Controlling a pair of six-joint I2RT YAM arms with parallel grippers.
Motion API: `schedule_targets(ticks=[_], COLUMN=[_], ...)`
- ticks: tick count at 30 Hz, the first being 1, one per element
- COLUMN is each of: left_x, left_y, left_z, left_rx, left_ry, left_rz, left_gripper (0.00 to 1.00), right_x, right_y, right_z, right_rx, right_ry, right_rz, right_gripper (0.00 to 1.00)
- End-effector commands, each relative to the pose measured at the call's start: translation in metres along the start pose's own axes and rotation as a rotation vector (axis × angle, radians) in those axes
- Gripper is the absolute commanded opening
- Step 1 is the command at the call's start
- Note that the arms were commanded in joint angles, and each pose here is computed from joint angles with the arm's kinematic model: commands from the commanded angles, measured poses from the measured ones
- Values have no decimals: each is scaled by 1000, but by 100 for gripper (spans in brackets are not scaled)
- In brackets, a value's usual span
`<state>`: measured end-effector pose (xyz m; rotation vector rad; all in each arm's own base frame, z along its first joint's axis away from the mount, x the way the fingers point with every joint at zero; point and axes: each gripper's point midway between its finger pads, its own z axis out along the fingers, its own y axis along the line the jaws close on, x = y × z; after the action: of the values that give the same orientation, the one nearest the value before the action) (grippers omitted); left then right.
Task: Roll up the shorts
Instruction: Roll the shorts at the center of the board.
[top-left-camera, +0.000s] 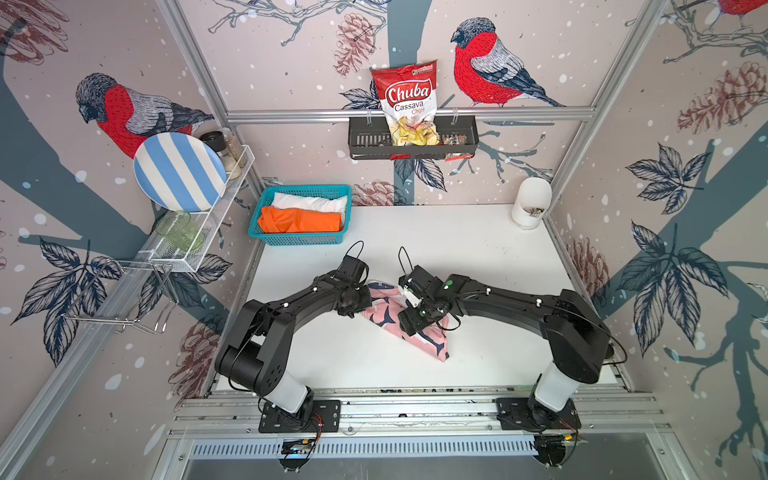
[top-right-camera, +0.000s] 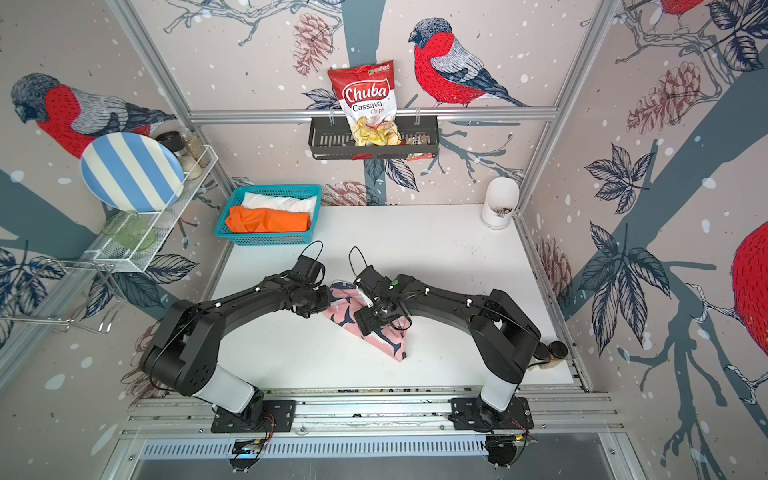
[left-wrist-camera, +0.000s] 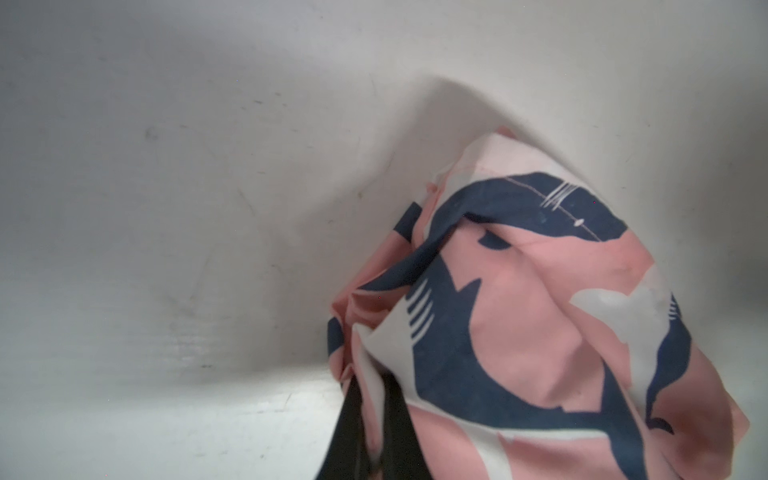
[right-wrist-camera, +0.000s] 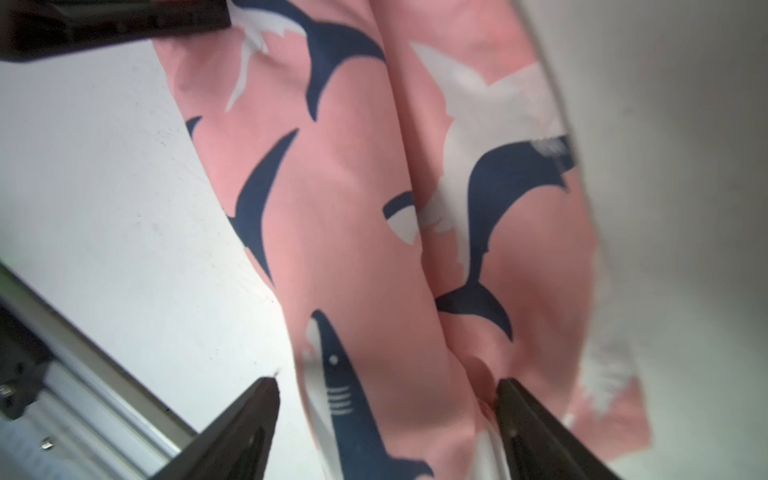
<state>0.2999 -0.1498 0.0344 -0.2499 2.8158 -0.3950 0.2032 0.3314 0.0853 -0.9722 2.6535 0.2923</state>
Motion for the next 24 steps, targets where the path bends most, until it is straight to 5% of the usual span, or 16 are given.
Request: schedule_targets(ticks=[1, 10, 18, 24], left_x=[-6, -5, -6, -7], left_y=[2, 0, -3, -3], left_z=[-1, 0, 0, -2], left_rx=[-12, -5, 1, -4], left_ry=[-21, -5, 7, 4], left_rz=[14, 23, 37, 43], left_gripper=[5, 5, 5, 9], right_x=[-4, -9, 14, 26], right_y=[-31, 18, 13, 16], right_z=[-31, -6, 46, 52], right_rx=[358, 513, 497, 406], right_ry=[-68, -119, -35, 3], right_rz=[-63, -410, -534, -504], right_gripper=[93, 98, 89, 41])
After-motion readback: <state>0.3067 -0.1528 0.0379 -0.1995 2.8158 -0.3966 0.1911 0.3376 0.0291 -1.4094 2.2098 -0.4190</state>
